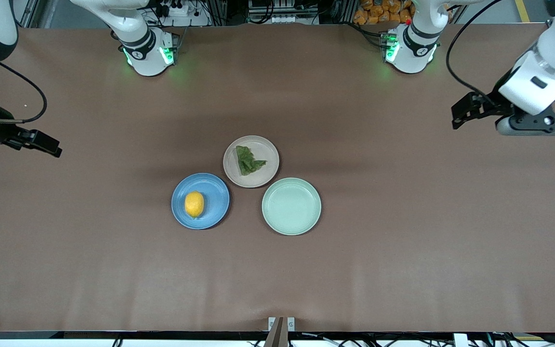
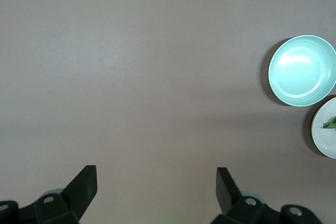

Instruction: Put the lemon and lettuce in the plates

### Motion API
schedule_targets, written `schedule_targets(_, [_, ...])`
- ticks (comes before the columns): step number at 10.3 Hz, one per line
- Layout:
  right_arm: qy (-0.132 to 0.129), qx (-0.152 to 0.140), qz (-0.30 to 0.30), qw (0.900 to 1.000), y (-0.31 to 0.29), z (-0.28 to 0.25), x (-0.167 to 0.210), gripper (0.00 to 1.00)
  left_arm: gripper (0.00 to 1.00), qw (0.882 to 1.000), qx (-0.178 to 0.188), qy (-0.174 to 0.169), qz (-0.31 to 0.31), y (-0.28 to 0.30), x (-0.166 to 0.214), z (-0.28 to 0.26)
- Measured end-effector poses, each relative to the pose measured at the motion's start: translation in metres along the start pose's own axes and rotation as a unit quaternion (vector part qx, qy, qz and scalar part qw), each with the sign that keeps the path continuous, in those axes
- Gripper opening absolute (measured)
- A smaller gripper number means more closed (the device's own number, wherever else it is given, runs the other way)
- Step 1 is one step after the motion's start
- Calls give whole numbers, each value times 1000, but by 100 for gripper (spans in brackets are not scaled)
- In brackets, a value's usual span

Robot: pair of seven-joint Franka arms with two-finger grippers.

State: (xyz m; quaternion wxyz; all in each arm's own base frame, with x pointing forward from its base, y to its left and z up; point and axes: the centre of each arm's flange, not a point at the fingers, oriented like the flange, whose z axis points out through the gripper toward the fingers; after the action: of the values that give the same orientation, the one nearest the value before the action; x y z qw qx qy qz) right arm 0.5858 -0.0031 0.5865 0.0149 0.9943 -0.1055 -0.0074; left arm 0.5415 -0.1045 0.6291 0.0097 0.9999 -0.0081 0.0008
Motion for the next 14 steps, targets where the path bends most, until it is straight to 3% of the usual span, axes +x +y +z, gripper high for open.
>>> schedule_targets(4, [23, 5, 7, 1000, 3, -26, 2, 100, 100, 1000, -3, 19, -11, -23, 2, -27])
schedule_targets(9, [89, 15, 5, 996, 3, -58, 5, 100, 100, 999, 3, 24, 32, -15, 2, -32])
schedule_targets(14, [88, 14, 4, 996, 11, -78, -11, 100, 100, 998, 2, 35, 42, -4, 2, -42])
